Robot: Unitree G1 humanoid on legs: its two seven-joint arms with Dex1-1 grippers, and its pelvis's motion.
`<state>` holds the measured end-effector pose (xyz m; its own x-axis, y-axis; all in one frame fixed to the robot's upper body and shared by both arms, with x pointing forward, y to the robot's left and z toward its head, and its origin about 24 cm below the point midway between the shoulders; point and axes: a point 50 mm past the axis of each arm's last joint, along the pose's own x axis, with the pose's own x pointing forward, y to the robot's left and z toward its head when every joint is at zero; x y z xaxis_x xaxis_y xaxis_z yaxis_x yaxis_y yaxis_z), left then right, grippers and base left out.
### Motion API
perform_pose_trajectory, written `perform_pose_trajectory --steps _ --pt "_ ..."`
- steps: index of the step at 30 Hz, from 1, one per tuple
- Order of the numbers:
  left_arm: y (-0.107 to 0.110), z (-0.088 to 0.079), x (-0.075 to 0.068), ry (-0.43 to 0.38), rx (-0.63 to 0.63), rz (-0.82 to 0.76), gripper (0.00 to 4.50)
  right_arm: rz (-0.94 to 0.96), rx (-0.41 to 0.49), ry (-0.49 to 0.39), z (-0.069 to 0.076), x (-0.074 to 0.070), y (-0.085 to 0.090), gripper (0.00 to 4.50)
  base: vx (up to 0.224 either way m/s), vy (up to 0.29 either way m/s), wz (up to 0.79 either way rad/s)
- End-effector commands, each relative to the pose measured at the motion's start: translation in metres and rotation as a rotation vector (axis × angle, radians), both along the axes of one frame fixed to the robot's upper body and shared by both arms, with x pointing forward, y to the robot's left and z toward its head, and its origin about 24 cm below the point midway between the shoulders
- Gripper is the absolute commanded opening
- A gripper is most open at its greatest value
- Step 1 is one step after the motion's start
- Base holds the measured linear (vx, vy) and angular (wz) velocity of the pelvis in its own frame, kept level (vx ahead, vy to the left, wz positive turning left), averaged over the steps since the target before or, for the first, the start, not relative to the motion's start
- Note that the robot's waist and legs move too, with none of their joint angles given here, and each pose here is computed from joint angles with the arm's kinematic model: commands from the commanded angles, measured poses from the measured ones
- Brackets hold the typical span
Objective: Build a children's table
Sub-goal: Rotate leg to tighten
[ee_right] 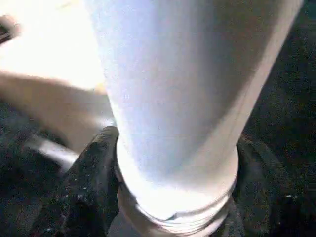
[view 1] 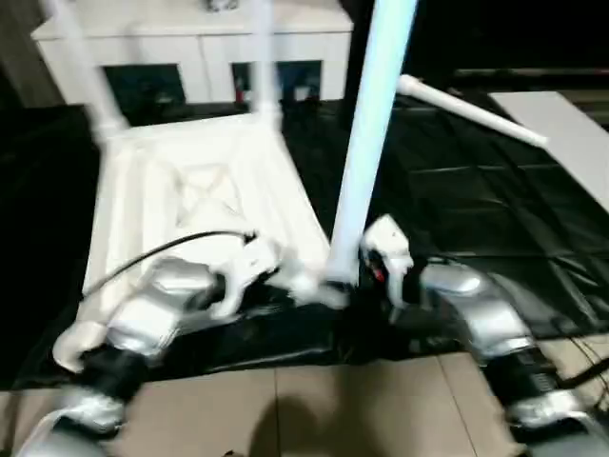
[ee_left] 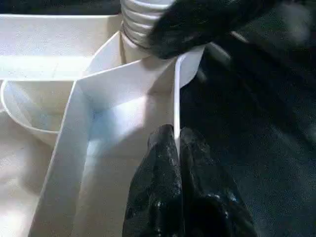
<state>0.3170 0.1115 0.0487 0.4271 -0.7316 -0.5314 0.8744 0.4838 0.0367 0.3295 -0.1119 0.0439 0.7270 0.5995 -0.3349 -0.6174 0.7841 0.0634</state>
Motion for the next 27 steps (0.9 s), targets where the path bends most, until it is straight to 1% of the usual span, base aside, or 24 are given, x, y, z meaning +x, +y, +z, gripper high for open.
perform_pose_trajectory --steps 1,3,5,7,8,10,11,12,13,14,15,16,17,18,19,21,23,24,25,26,27 --pt "0.002 -0.012 0.000 0.038 0.012 0.086 0.00 -0.153 0.004 0.067 -0.010 0.002 -0.011 2.72 0.000 0.000 0.00" --pt "-0.010 -0.014 0.012 0.010 0.021 0.220 0.00 -0.293 -0.025 0.107 -0.020 0.005 -0.006 2.72 0.000 0.000 0.00" --pt "-0.020 -0.017 0.022 -0.023 0.050 0.355 0.00 -0.431 -0.048 0.117 -0.025 0.010 0.003 2.72 0.000 0.000 0.00" --pt "-0.028 -0.018 0.026 -0.039 0.054 0.417 0.00 -0.523 -0.057 0.128 -0.028 0.013 0.012 2.72 0.000 0.000 0.00" --pt "-0.028 -0.018 0.027 -0.041 0.054 0.420 0.00 -0.525 -0.057 0.129 -0.028 0.014 0.013 2.72 0.000 0.000 0.00" --pt "-0.032 -0.016 0.030 -0.061 0.055 0.431 0.00 -0.533 -0.042 0.121 -0.025 0.017 0.025 2.72 0.000 0.000 0.00" --pt "-0.032 -0.016 0.030 -0.061 0.055 0.431 0.00 -0.533 -0.042 0.121 -0.025 0.017 0.025 2.72 0.000 0.000 0.00" --pt "-0.032 -0.015 0.030 -0.065 0.051 0.414 0.00 -0.507 -0.015 0.108 -0.021 0.019 0.031 2.72 0.000 0.000 0.00" --pt "-0.030 -0.012 0.031 -0.067 0.042 0.387 0.00 -0.464 0.036 0.075 -0.013 0.021 0.036 2.72 0.000 0.000 0.00" --pt "-0.030 -0.012 0.031 -0.067 0.042 0.387 0.00 -0.464 0.036 0.075 -0.013 0.021 0.036 3.07 0.000 0.000 0.00" --pt "-0.029 -0.011 0.031 -0.072 0.043 0.372 0.00 -0.445 0.055 0.057 -0.009 0.023 0.038 3.28 0.000 0.000 0.00" --pt "-0.028 -0.011 0.030 -0.068 0.039 0.347 0.00 -0.420 0.077 0.034 -0.004 0.024 0.040 3.42 0.000 0.000 0.00" --pt "-0.027 -0.010 0.030 -0.072 0.035 0.317 0.00 -0.387 0.084 0.014 0.000 0.025 0.040 3.44 0.000 0.000 0.00" --pt "-0.026 -0.009 0.030 -0.076 0.033 0.303 0.00 -0.370 0.083 0.006 0.001 0.026 0.040 3.51 0.000 0.000 0.00" --pt "-0.023 -0.008 0.028 -0.074 0.035 0.248 0.00 -0.274 0.067 -0.017 0.007 0.025 0.042 3.60 0.000 0.000 0.00" --pt "-0.022 -0.006 0.026 -0.090 0.025 0.199 0.00 -0.208 0.051 -0.038 0.012 0.024 0.041 3.78 0.000 0.000 0.00" --pt "-0.019 -0.004 0.022 -0.085 0.002 0.138 0.00 -0.089 0.024 -0.050 0.016 0.019 0.038 3.86 0.000 0.000 0.00" --pt "-0.017 -0.002 0.018 -0.088 -0.012 0.085 0.00 -0.043 0.014 -0.062 0.019 0.016 0.034 3.86 0.000 0.000 0.00" --pt "-0.014 -0.002 0.014 -0.073 -0.021 0.041 0.00 0.008 0.008 -0.069 0.021 0.013 0.028 3.86 0.000 0.000 0.00" --pt "-0.009 -0.001 0.007 -0.073 -0.033 -0.056 0.00 0.076 -0.012 -0.087 0.024 0.010 0.018 3.86 0.000 0.000 0.00" --pt "-0.009 -0.001 0.005 -0.074 -0.035 -0.075 0.00 0.087 -0.017 -0.090 0.024 0.009 0.016 3.86 0.000 0.000 0.00"
